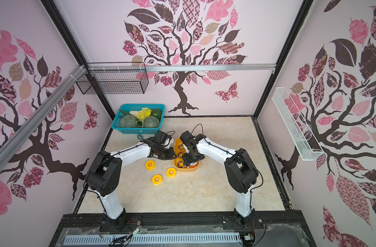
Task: Put the sealing tape into the storage box
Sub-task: Place the sealing tape in the storage box.
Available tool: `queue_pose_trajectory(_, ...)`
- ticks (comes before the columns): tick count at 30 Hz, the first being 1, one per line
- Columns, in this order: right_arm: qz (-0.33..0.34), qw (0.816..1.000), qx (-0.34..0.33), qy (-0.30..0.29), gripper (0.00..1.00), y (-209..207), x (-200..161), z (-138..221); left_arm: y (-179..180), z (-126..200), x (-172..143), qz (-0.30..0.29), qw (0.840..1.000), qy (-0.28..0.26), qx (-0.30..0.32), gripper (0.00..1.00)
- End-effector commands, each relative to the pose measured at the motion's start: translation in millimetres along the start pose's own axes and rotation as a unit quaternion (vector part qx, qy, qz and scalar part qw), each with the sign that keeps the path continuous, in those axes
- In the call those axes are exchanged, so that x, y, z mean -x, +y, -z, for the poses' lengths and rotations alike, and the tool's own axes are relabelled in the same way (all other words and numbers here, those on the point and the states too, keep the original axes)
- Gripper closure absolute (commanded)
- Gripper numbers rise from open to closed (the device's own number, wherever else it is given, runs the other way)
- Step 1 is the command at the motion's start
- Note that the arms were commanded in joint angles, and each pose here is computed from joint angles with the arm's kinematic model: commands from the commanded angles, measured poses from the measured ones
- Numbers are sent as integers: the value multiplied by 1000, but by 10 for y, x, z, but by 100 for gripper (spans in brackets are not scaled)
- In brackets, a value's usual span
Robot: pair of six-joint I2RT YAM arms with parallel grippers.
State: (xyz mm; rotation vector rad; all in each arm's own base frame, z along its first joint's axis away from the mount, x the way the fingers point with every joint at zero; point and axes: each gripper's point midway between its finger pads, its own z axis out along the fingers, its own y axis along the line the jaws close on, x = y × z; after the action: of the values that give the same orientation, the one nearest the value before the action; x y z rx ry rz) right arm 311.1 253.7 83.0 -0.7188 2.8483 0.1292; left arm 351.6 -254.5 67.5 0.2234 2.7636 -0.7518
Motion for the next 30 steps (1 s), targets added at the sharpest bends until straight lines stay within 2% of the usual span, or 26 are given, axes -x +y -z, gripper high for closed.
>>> queue_pose_trajectory(1, 4, 1000, -12, -5, 25, 3, 84, 23, -92, 26, 75, -17, 1000, -8, -9, 80)
queue_pose_trajectory(30, 4, 999, -47, 5, 18, -81, 79, -62, -75, 7, 53, -16, 1000, -2, -7, 80)
